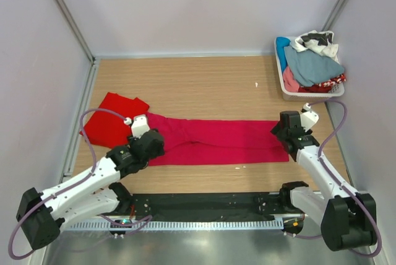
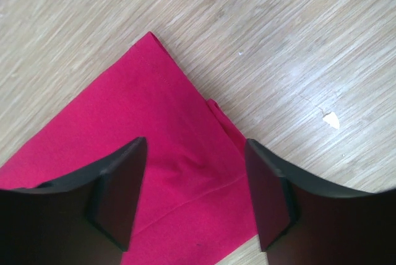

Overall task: Fold and stack the t-shirts
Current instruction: Fold the tshirt

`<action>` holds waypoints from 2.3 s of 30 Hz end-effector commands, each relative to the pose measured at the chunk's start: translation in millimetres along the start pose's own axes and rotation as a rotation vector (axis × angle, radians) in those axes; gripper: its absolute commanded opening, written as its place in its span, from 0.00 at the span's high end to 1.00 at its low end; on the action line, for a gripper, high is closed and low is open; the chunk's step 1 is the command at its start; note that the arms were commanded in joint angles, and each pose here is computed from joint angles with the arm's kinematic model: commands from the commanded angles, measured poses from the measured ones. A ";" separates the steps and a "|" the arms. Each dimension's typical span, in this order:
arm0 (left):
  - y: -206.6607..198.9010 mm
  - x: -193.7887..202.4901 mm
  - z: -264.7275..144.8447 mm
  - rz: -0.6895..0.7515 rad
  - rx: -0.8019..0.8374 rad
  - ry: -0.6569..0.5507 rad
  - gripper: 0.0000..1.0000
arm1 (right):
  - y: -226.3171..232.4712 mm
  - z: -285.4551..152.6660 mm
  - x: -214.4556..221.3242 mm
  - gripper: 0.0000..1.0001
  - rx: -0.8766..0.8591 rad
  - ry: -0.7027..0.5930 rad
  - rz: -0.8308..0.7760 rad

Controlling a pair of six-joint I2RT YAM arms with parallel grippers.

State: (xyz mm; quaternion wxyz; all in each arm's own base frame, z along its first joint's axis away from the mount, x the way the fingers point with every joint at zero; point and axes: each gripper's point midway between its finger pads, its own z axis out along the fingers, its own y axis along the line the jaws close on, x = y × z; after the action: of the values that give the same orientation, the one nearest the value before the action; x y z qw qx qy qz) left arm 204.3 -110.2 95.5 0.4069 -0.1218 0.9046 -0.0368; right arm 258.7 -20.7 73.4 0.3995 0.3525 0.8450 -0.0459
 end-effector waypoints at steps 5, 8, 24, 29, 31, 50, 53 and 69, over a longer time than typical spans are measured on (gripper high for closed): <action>0.9 -36.6 8.3 -0.050 -0.092 -0.033 0.35 | 35.9 8.7 -18.1 0.53 -0.071 0.028 -0.049; 5.4 -45.6 20.0 -0.121 -0.074 0.012 0.39 | 36.4 13.0 -8.5 0.70 -0.054 0.077 -0.035; 19.8 -62.8 90.5 -0.275 -0.114 0.137 0.50 | -40.5 25.1 1.5 0.99 0.224 0.086 0.174; 13.5 -72.5 104.7 -0.271 -0.120 0.146 0.52 | -17.3 17.9 -20.7 0.89 0.079 0.029 0.128; 12.2 -77.3 109.4 -0.267 -0.131 0.147 0.57 | 0.7 15.8 -26.2 0.77 -0.001 0.032 0.091; 58.2 -77.6 163.9 -0.333 -0.231 0.244 0.66 | 131.3 -20.8 7.4 0.61 -0.445 0.134 -0.178; 72.0 -74.7 166.2 -0.366 -0.245 0.257 0.66 | 154.7 -27.2 21.9 0.55 -0.506 0.171 -0.268; 98.0 -97.7 166.6 -0.457 -0.200 0.220 0.62 | 315.2 -117.4 168.0 0.42 -1.045 0.460 -0.667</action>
State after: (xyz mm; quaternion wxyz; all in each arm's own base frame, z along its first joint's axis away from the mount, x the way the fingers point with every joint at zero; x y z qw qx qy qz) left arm 363.7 25.7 26.2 0.2540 -0.3888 0.8848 -0.0377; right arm 306.2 312.0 70.6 0.2703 -0.1178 0.9182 0.2647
